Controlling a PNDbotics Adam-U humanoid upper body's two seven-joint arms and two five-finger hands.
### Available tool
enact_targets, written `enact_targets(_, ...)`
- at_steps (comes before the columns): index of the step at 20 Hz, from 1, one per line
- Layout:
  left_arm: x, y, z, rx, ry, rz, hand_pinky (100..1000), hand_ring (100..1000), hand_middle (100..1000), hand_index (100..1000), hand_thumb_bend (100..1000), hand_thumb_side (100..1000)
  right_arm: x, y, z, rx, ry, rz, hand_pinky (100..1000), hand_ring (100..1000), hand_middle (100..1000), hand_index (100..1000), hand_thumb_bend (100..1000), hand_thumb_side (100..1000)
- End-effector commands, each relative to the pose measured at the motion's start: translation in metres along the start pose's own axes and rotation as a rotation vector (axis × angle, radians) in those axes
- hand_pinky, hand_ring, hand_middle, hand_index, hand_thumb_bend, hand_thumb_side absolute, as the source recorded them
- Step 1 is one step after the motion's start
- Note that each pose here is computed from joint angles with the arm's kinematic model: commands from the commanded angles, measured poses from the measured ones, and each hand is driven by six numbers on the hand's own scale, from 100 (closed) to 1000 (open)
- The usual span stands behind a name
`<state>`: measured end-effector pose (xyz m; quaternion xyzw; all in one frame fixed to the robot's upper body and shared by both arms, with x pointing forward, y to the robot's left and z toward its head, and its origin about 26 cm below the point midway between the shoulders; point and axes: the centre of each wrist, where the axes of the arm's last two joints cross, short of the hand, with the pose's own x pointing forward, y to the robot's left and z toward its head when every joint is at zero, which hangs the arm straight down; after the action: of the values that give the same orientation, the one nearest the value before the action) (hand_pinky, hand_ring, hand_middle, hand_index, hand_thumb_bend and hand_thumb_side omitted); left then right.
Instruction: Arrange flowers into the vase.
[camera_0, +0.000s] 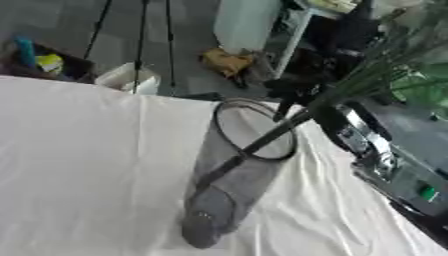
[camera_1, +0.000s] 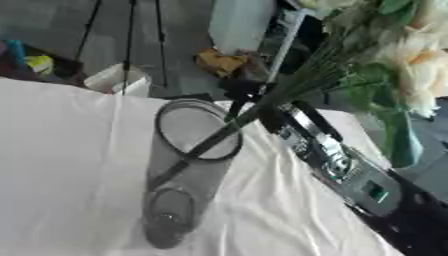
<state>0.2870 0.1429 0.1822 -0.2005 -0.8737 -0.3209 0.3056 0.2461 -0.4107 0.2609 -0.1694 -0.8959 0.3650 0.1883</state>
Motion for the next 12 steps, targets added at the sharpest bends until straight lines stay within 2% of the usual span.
enact_targets(1, 0.004, -0.001, -0.002, -0.009, -0.019, -0.004, 613, 729, 907, 819, 211, 1000, 0.003, -0.005, -0.004, 0.023, -0.026, 0.029, 866, 920, 556, 908, 114, 1000)
enact_targets(6, 0.004, -0.001, -0.002, -0.01, -0.021, -0.003, 612, 730, 908, 819, 210, 1000, 0.003, -0.004, -0.003, 0.029, -0.028, 0.034, 865, 923, 560, 918, 121, 1000)
enact_targets(12, 0.004, -0.002, -0.002, -0.013, -0.025, -0.002, 611, 730, 908, 818, 209, 1000, 0.004, -0.008, -0.013, 0.017, -0.027, 0.038, 863, 926, 562, 923, 123, 1000)
